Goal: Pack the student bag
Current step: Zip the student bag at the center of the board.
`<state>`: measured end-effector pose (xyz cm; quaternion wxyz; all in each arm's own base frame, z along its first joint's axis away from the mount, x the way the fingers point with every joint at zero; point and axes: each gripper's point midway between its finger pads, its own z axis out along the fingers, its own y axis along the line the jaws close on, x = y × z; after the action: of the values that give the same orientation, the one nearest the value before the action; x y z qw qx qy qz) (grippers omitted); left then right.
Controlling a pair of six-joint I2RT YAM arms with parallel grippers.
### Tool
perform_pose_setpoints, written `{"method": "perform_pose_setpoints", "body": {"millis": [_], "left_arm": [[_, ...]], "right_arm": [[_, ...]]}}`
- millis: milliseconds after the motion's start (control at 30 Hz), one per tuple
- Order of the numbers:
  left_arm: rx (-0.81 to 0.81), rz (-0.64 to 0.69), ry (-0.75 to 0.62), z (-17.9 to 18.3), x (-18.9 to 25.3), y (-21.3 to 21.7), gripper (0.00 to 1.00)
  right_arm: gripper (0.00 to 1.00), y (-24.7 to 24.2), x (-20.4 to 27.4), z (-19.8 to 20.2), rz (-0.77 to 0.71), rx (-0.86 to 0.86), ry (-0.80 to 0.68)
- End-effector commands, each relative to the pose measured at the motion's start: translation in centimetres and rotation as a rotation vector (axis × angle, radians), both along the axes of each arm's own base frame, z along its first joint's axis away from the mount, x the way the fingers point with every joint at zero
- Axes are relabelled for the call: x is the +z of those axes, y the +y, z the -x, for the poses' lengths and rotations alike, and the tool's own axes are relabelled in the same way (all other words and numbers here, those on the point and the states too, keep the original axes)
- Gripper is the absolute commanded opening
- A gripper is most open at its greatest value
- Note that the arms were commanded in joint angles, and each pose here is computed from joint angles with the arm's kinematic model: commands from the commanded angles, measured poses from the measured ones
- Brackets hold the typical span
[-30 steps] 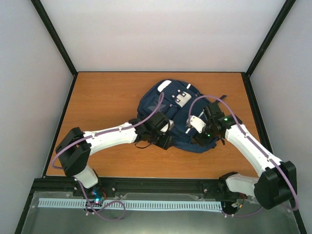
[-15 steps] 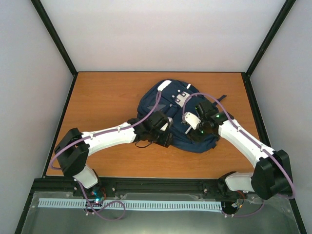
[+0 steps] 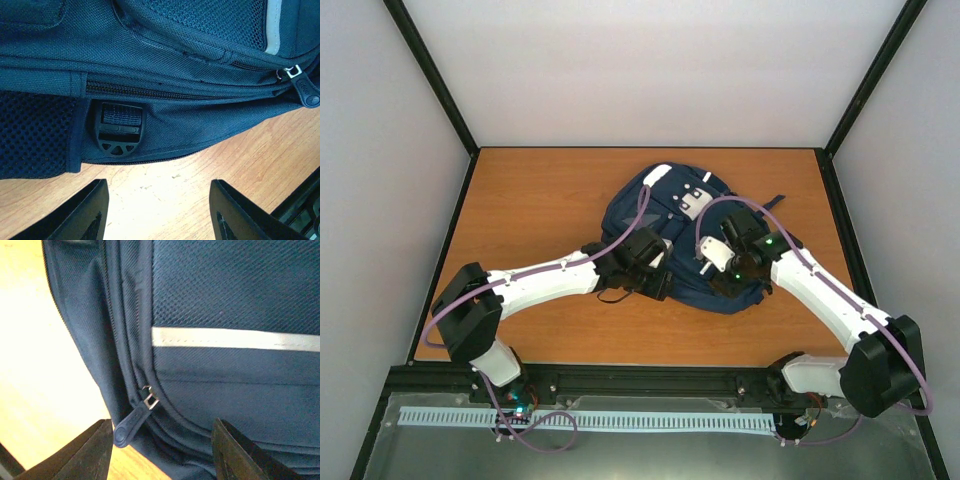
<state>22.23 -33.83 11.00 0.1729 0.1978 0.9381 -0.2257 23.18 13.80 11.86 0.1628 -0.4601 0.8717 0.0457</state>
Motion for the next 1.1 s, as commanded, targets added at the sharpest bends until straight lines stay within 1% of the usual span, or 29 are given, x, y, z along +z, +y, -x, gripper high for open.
{"method": "perform_pose_setpoints", "body": {"millis": [0,67,200,333,400,633,833,933,1067], "left_arm": [[0.035,0.025,-0.032,-0.7,1.6,0.3,0.58],[0.037,0.024,-0.030,-0.8,1.6,0.3,0.58],[0.039,0.029,-0.023,-0.7,1.6,0.1,0.58],[0.042,0.033,-0.024,-0.7,1.8,0.1,0.58],[0.042,0.033,-0.026,-0.6,2.0,0.2,0.58],[0.045,0.021,-0.030,-0.6,1.7,0.5,0.58],[0.047,0.015,-0.033,-0.6,1.6,0.7,0.58],[0.049,0.007,-0.037,-0.7,1.5,0.9,0.58],[0.052,0.005,-0.038,-0.7,1.4,1.0,0.58]], "right_arm": [[0.56,0.3,-0.1,1.9,-0.007,0.041,0.081],[0.53,0.5,-0.6,2.0,-0.006,0.054,0.108],[0.51,1.0,-1.2,1.0,-0.003,0.051,0.105],[0.43,1.4,-2.0,0.5,0.003,0.044,0.136],[0.41,1.3,-2.4,0.5,0.011,0.037,0.153],[0.35,0.6,-2.6,0.4,0.044,0.014,0.144],[0.36,0.3,-2.4,1.4,0.048,0.019,0.167],[0.42,0.0,-2.5,1.9,0.053,0.022,0.176],[0.42,-0.2,-2.6,2.7,0.054,0.030,0.200]]}}
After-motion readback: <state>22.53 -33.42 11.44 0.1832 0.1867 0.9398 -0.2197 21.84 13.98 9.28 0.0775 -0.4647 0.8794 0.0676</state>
